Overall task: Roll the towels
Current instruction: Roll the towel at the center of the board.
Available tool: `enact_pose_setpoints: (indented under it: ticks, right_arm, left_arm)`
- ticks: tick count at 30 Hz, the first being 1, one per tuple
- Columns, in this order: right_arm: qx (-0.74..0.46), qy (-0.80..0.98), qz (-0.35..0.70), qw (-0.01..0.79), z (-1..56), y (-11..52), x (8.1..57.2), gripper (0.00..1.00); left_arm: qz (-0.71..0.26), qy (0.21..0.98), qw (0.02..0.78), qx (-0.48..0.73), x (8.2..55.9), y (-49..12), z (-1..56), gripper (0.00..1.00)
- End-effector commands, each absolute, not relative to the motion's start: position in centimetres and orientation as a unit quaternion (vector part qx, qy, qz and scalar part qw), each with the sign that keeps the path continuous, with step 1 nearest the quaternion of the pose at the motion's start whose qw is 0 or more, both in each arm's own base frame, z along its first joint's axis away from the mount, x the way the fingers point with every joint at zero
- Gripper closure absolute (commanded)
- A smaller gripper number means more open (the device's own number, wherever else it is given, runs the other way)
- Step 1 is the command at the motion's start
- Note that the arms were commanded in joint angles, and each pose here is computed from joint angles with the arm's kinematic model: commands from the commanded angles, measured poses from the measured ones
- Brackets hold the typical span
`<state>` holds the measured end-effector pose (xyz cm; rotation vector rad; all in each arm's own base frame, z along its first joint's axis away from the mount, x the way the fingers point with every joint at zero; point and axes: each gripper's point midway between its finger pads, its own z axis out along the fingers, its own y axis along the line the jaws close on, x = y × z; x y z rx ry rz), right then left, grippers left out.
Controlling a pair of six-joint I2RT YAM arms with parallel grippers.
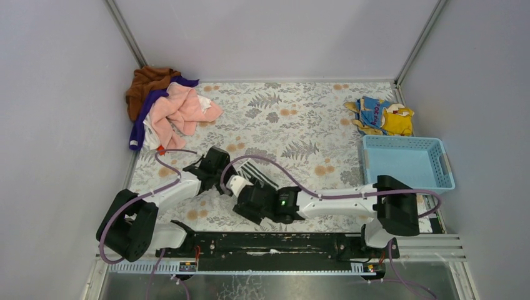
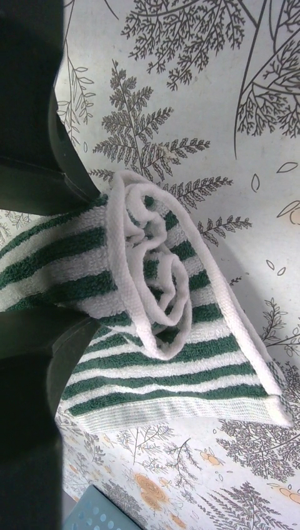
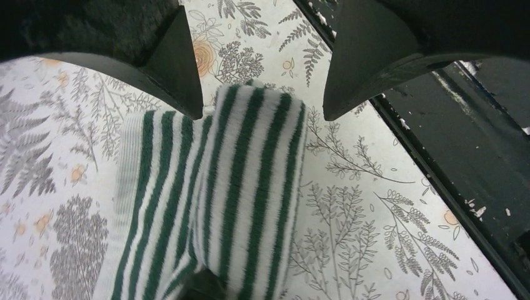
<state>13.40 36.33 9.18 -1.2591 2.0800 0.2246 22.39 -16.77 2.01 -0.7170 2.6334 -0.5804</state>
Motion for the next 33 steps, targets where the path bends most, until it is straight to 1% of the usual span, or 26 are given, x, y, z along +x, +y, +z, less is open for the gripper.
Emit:
enact_pose_setpoints:
  ticks: [1, 5, 8, 11, 13, 14, 17, 18, 21, 22, 25, 30, 33]
  right_arm:
    - [-0.531, 0.759, 0.021, 0.376, 8.8, 38.1, 13.9, 0.23]
    - [-0.55, 0.751, -0.011, 0.365, 6.3, 38.5, 13.8, 0.23]
    - [-0.553, 0.751, -0.061, 0.357, 4.1, 37.3, 14.6, 0.23]
    - [-0.563, 0.748, -0.078, 0.343, 2.3, 36.3, 14.5, 0.25]
    - [-0.566, 0.751, -0.072, 0.331, 1.3, 35.8, 14.4, 0.28]
    - [-0.567, 0.757, -0.064, 0.32, 0.7, 35.6, 14.3, 0.32]
    - [-0.562, 0.782, -0.007, 0.27, -0.7, 35.2, 13.7, 0.51]
    - [-0.557, 0.79, 0.017, 0.255, -0.8, 35.1, 13.4, 0.56]
    - [-0.54, 0.809, 0.104, 0.208, -0.7, 35.3, 12.3, 0.71]
    - [-0.533, 0.813, 0.13, 0.195, -0.5, 35.4, 12.1, 0.74]
    - [-0.51, 0.822, 0.195, 0.162, 0.2, 35.6, 11.6, 0.81]
    - [-0.476, 0.826, 0.285, 0.103, 1.0, 36.0, 11.1, 0.82]
    - [-0.45, 0.825, 0.334, 0.069, 1.4, 36.3, 10.7, 0.82]
  left_arm:
    - [-0.123, 0.952, 0.134, -0.248, 19.4, -13.9, -1.5, 0.54]
    - [-0.124, 0.952, 0.133, -0.247, 19.4, -14.0, -1.5, 0.54]
    - [-0.127, 0.952, 0.132, -0.246, 19.5, -14.1, -1.4, 0.54]
    - [-0.13, 0.952, 0.135, -0.244, 19.7, -14.2, -1.2, 0.54]
    - [-0.132, 0.951, 0.136, -0.243, 19.9, -14.4, -1.0, 0.53]
    - [-0.133, 0.951, 0.138, -0.241, 20.1, -14.4, -0.9, 0.52]
    - [-0.138, 0.951, 0.142, -0.237, 20.6, -14.8, -0.5, 0.5]
    - [-0.14, 0.951, 0.144, -0.235, 20.8, -14.9, -0.2, 0.49]
    - [-0.138, 0.948, 0.165, -0.234, 21.8, -14.7, 1.1, 0.41]
    - [-0.138, 0.946, 0.174, -0.235, 22.2, -14.6, 1.8, 0.38]
    - [-0.153, 0.936, 0.201, -0.246, 23.2, -14.4, 4.1, 0.3]
    - [-0.158, 0.92, 0.237, -0.268, 23.5, -13.2, 7.1, 0.16]
    - [-0.16, 0.915, 0.248, -0.275, 23.1, -12.5, 8.0, 0.13]
